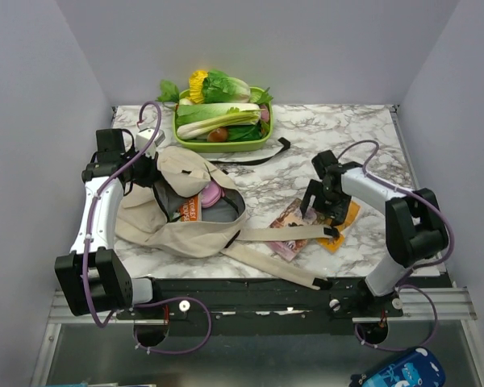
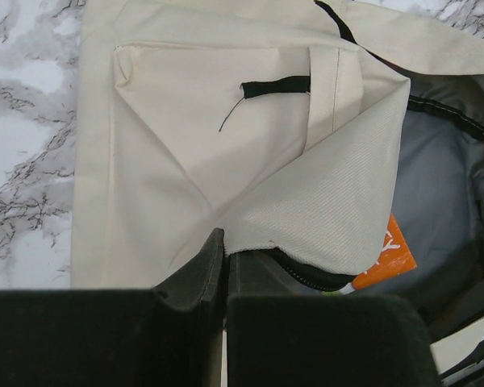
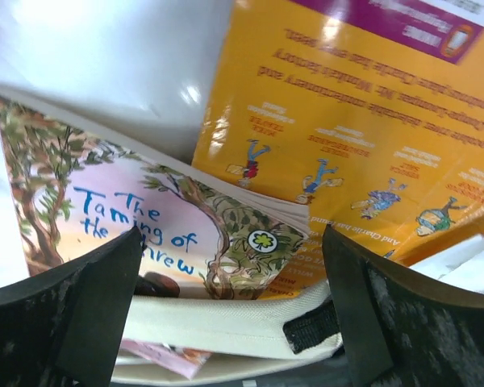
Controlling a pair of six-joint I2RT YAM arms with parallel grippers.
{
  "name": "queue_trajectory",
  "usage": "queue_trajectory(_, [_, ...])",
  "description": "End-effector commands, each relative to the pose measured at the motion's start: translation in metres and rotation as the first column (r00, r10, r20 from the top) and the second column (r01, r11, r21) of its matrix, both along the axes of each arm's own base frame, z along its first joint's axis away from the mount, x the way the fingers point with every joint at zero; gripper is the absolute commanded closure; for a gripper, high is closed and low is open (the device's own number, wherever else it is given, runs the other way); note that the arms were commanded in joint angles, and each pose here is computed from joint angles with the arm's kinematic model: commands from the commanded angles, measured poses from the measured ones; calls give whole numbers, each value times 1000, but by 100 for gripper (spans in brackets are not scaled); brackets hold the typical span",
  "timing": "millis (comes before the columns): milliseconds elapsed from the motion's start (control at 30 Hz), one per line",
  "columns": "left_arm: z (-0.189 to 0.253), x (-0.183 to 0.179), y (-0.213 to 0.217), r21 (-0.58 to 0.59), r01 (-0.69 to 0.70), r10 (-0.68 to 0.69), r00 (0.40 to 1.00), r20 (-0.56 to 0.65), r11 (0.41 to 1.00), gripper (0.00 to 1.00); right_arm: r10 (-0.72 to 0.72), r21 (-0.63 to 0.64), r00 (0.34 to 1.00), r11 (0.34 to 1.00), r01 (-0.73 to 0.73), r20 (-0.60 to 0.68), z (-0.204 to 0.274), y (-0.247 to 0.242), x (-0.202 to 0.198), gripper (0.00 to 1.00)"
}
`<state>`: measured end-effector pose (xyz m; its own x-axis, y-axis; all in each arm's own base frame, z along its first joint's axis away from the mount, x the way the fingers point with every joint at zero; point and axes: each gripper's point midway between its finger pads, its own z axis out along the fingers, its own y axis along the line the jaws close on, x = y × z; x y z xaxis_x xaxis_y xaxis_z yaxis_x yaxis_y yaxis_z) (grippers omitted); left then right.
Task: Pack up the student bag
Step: Pick up the book from the center of the board.
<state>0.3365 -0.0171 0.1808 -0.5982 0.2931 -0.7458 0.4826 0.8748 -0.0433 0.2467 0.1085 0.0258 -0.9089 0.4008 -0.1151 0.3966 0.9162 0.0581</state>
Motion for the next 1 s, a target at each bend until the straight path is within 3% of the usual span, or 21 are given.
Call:
queue_trajectory(0, [12,12,3,20,20,-21,998,58,1000,100,33,-66,960,998,-15,277,-11,6,104,0])
queue_trajectory(167, [9,9,4,23,26,-27,999,48,999,100,42,-9,934,999,-42,355,-7,27,148,0])
queue_trajectory(367, [10,8,6,36,22,-24,998,50,999,100,35,138,884,984,-112,467,19,54,158,0])
queue_trajectory(667, [14,2,3,23,29,-30,998,58,999,100,24,128,895,988,-91,446,43,40,119,0])
queue_trajectory(767, [13,1,2,19,29,-30,998,55,999,100,18,109,869,991,-82,494,62,30,111,0])
queue_trajectory(900, [14,0,2,20,30,-31,998,58,999,100,1,171,863,980,-101,505,70,35,91,0])
queue_trajectory(967, [16,1,3,26,29,-30,998,62,999,100,-19,263,871,956,-128,491,69,51,77,0])
